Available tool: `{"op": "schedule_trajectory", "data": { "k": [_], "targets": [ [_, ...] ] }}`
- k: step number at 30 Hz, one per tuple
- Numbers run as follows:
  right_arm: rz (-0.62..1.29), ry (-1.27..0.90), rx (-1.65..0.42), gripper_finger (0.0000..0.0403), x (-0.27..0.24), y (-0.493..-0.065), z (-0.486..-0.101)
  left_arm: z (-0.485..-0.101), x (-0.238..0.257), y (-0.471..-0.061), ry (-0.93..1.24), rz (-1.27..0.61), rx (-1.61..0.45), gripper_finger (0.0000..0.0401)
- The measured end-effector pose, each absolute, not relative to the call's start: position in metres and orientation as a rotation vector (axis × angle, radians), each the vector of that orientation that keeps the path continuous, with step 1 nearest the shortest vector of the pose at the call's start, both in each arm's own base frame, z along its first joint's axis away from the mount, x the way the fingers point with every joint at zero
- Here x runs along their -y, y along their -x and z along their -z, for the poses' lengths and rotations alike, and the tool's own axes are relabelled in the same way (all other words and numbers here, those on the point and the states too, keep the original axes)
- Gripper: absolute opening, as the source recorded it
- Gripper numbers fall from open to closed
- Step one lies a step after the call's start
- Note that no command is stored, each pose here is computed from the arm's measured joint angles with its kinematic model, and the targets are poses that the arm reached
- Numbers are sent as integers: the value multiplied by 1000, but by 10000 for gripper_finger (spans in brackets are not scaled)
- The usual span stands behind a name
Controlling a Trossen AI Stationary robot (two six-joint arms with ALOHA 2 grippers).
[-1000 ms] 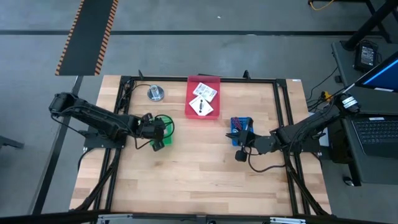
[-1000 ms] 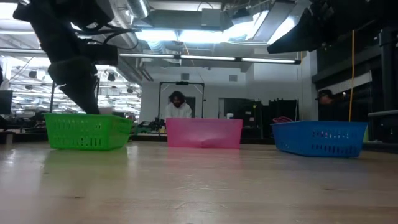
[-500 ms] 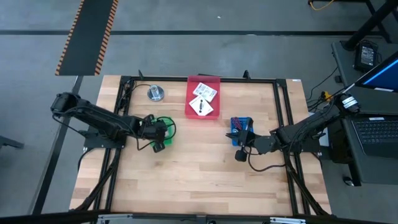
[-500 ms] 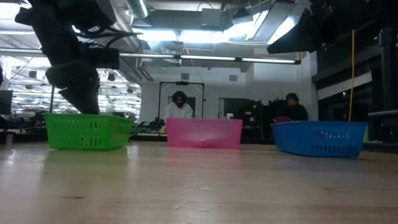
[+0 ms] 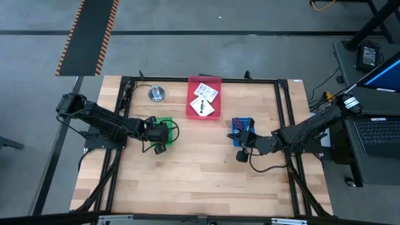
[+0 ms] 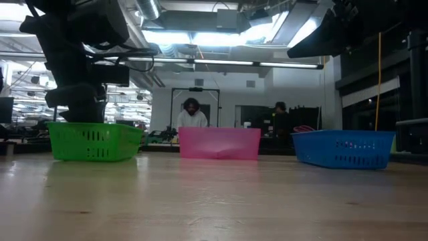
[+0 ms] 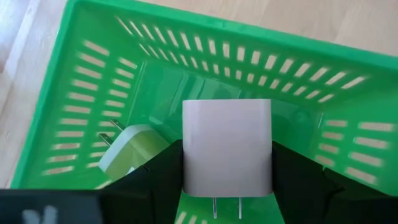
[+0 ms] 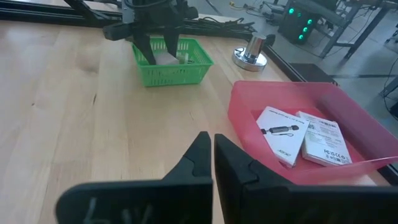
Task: Pick and place items into bin
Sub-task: Put the white charger adapter into the green basket, then return to Home Position
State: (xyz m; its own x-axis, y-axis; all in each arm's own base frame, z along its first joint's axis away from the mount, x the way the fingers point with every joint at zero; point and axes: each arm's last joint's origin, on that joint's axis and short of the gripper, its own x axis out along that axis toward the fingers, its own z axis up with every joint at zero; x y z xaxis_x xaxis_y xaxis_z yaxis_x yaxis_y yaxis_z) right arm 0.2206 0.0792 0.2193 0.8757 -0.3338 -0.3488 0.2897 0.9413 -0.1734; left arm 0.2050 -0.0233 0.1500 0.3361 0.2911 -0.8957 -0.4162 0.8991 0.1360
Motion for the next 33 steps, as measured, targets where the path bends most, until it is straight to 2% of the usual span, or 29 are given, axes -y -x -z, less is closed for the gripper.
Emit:
{"op": "schedule_trajectory", "data": {
  "k": [8,15,25,33],
  "targets": [
    [326,117,-384,0,-79,-221,-219,-150,23,-205,103,-471,-1131,225],
    [327,114,-384,0,-79,-221,-219,-151,23,-206,77,-431,-1135,221],
    [327,114,-384,0,-79,-221,-219,-182,26,-221,11,-338,-1049,164],
    [328,120,-391,0,-79,-220,-218,-217,24,-207,-46,-275,-904,100]
  ]
}}
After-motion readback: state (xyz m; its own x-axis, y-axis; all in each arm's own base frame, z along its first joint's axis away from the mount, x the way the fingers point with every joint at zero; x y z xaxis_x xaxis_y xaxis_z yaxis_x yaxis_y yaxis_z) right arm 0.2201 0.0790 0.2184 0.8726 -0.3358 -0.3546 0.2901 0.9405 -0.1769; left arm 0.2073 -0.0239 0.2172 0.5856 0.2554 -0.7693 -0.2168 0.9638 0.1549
